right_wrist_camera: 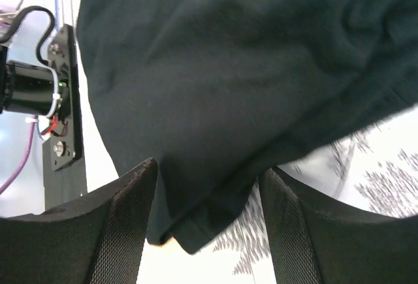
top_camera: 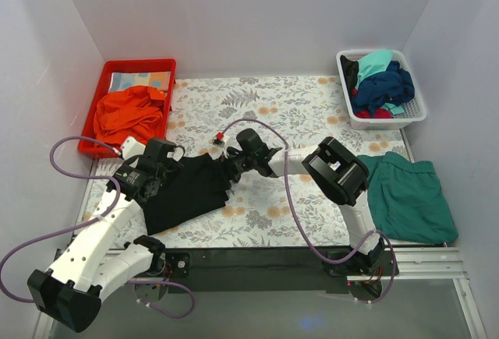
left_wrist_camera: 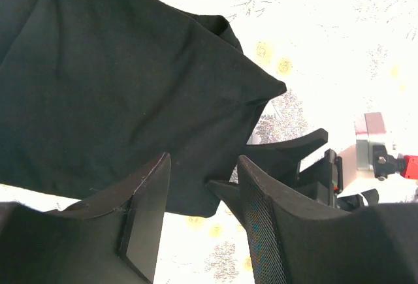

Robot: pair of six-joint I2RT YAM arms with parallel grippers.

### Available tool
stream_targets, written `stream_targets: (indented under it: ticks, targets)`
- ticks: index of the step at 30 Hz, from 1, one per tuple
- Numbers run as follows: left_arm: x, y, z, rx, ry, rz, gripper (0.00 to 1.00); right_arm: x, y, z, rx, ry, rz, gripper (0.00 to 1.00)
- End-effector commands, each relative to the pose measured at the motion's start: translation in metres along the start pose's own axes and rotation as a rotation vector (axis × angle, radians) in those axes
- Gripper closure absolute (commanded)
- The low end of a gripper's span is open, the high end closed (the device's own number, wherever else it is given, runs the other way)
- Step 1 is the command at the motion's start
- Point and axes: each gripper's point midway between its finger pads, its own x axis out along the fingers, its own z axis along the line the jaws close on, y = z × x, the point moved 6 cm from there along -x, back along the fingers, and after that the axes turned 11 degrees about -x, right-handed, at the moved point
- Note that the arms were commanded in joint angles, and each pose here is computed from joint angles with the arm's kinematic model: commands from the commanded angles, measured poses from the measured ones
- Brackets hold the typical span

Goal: Fold and stack the t-shirts
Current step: Put the neatly folded tshirt into the corner of the board with the left arm

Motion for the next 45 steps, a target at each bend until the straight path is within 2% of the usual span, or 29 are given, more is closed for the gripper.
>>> stream_targets:
  ticks: [1, 4, 5, 8, 16, 22, 34, 39, 45]
  targets:
    - [-0.008, -0.009, -0.002, 0.011, 0.021, -0.039, 0.56, 0.018, 0.014, 0.004, 0.033, -0.035, 0.038, 0.33]
    - [-0.011, -0.012, -0.002, 0.009, 0.025, -0.049, 0.56, 0.024, 0.022, 0.009, 0.052, -0.042, 0.056, 0.47]
    - [-0.011, -0.012, -0.002, 0.011, 0.024, -0.052, 0.56, 0.026, 0.027, 0.01, 0.06, -0.04, 0.062, 0.62]
    - [-0.014, -0.016, -0.005, 0.009, 0.037, -0.061, 0.56, 0.032, 0.031, 0.019, 0.078, -0.042, 0.062, 0.98]
    - [-0.024, -0.022, -0.017, 0.006, 0.092, -0.068, 0.56, 0.085, 0.036, 0.065, 0.119, -0.068, 0.007, 0.99]
    - [-0.034, -0.029, -0.023, 0.001, 0.128, -0.08, 0.55, 0.121, 0.01, 0.073, 0.151, -0.004, -0.157, 0.99]
    - [-0.046, -0.038, -0.033, 0.008, 0.164, -0.099, 0.56, 0.131, -0.035, 0.03, 0.203, 0.241, -0.443, 0.99]
    - [-0.047, -0.037, -0.038, 0.028, 0.179, -0.09, 0.56, 0.12, -0.043, 0.002, 0.218, 0.366, -0.511, 0.99]
    - [-0.054, -0.044, -0.041, 0.038, 0.184, -0.104, 0.56, 0.121, -0.055, -0.017, 0.19, 0.362, -0.528, 0.99]
